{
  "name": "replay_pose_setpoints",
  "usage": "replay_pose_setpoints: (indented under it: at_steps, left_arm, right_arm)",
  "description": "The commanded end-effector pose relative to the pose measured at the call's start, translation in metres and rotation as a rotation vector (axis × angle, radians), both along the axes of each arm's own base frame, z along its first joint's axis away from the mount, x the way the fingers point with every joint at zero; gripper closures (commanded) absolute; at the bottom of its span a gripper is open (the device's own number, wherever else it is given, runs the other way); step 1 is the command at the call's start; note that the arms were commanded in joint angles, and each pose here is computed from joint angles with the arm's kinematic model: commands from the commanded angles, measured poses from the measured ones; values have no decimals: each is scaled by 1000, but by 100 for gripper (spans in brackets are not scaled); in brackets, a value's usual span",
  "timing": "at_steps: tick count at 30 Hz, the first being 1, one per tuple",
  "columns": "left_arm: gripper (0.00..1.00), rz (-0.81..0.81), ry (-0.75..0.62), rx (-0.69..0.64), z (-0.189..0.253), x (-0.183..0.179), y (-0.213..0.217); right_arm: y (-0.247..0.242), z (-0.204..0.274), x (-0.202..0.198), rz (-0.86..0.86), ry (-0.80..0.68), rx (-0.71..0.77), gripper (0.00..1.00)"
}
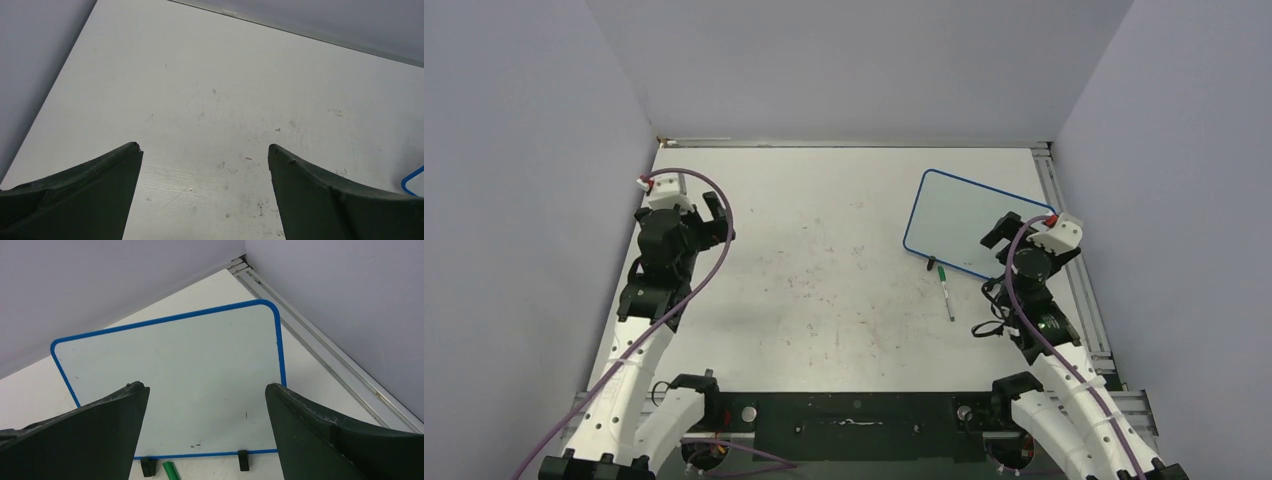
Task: Write a sentence on the whiteboard
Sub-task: Pick up the whiteboard stand from the center of the board.
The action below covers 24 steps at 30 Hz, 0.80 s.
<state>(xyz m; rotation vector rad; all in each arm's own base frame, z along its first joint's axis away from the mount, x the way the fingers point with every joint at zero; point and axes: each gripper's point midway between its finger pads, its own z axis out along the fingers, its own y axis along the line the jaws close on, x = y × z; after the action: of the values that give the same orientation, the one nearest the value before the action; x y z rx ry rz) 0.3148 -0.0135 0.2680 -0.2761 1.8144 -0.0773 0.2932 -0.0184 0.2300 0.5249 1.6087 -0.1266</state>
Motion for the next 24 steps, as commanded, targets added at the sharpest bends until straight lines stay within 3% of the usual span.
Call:
replay_pose_setpoints:
  at_steps: [1, 10, 16, 19, 24]
  left_arm:
    - [4, 48, -32, -9, 19, 8, 7]
    - [4, 7, 8, -19, 14, 18, -3]
    - [4, -211, 7, -85, 30, 37, -49]
    - [4, -315, 8, -96, 18, 36, -69]
    - [4, -353, 51, -38, -5, 27, -79]
  right_arm:
    - [5, 29, 4, 22, -48, 25, 10]
    - [50, 10, 3, 274, 83, 74, 10]
    - [106, -67, -8, 490, 340, 251, 3]
    - [114, -106, -14, 490, 470, 286, 11]
    - [106, -153, -27, 422, 671, 252, 23]
